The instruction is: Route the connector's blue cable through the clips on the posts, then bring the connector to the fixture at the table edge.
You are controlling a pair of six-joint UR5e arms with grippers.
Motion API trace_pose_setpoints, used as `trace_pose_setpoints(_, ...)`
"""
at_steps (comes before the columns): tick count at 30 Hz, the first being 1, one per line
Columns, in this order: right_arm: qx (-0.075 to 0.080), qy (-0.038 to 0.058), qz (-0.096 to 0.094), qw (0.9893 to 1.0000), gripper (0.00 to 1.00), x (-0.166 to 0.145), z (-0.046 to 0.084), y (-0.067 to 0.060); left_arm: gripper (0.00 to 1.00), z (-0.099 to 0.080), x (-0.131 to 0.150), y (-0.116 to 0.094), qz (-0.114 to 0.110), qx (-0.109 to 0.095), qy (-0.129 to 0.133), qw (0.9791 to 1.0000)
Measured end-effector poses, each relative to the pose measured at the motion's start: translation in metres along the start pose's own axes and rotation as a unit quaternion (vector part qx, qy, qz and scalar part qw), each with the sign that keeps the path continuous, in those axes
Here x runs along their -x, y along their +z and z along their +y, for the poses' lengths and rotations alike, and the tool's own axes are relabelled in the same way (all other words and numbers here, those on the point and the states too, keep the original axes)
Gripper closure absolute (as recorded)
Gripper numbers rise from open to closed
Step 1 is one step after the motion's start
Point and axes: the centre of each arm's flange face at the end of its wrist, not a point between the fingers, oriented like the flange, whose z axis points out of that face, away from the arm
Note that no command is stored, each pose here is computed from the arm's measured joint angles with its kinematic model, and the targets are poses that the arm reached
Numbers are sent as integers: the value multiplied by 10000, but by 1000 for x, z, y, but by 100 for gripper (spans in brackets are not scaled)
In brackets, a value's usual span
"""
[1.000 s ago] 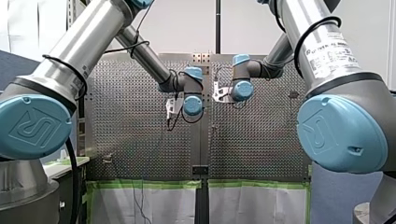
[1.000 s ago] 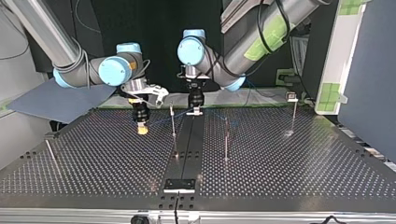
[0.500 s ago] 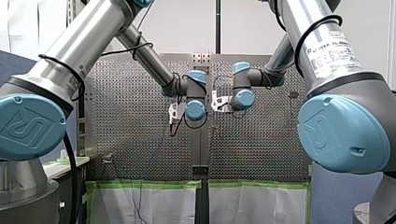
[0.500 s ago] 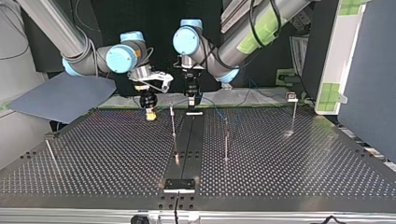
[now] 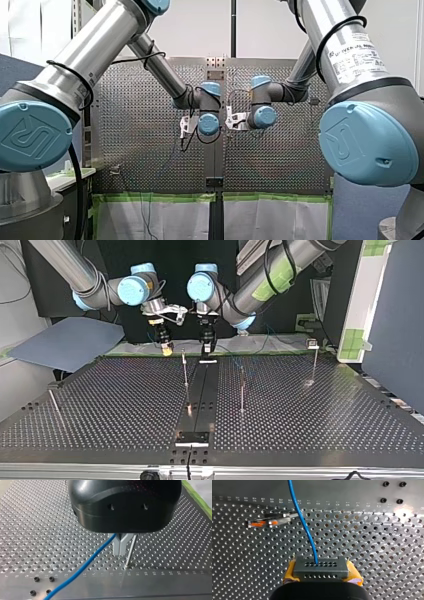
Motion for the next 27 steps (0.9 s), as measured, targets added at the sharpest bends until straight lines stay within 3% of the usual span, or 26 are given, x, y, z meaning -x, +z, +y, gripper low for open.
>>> trace_pose_setpoints(8,7,124,-54,9999,100,20,2,-14,100,2,-2,0,29,4,22,10000)
trace_pose_setpoints(18,44,221,-413,9989,100,54,6,-40,100,-5,-29,-2,181,-87,137,9997)
trace_pose_setpoints(27,160,246,-268,9992,100,56,20,-37,100,-7,-50,3,277,-117,218,9993)
